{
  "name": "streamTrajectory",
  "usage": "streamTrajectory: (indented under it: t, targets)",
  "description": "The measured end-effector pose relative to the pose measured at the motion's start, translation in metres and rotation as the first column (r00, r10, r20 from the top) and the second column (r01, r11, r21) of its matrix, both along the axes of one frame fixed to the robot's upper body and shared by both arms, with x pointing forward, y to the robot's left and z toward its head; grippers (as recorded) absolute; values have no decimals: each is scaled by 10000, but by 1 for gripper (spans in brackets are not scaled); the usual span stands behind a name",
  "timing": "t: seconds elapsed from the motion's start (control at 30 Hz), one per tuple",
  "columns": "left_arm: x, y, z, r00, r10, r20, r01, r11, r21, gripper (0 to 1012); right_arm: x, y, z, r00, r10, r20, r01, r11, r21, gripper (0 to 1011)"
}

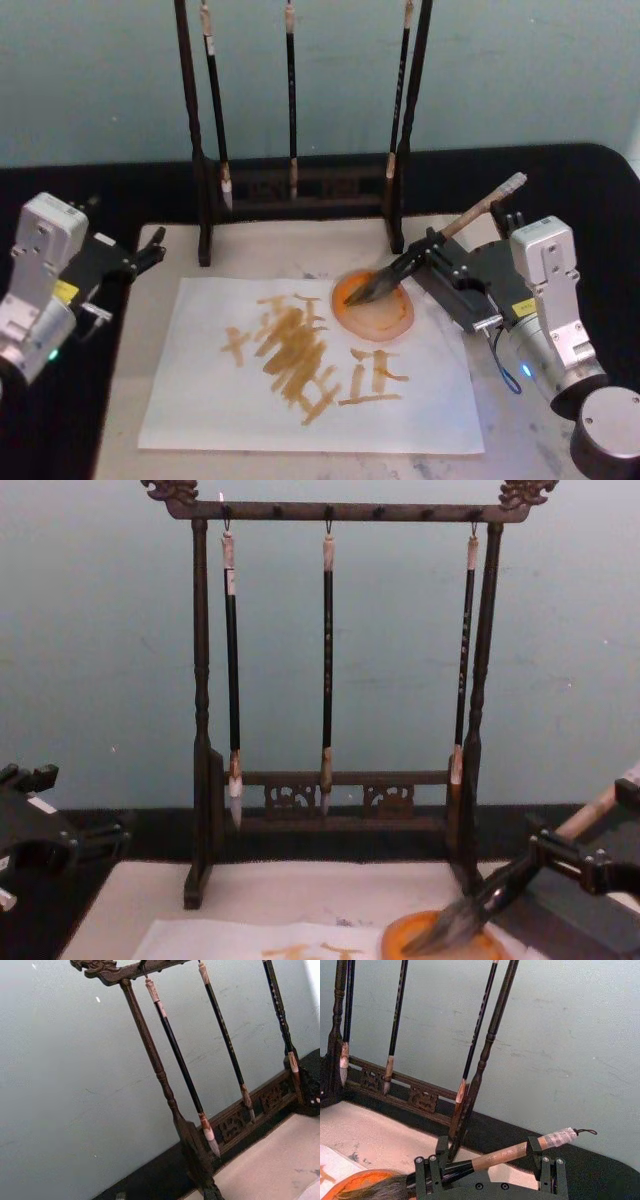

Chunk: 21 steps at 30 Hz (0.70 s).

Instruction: Pick up the brush from the inkstone, write on the paper, then place the brush back to its original position.

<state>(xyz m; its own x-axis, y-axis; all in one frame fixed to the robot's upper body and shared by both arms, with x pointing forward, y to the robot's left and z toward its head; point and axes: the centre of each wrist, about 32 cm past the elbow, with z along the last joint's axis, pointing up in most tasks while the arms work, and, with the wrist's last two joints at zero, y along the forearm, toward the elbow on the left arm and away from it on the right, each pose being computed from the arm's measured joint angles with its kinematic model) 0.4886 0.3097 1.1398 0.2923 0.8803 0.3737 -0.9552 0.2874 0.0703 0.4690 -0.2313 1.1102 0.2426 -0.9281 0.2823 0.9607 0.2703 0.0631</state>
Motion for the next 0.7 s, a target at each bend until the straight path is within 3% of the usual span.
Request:
streamTrajectory:
  t: [0.7]
  targets:
    - [0, 0, 0, 10000, 0, 0, 0, 10000, -1, 1010, 1, 0, 5, 10000, 6, -15, -6, 10000, 46, 1000]
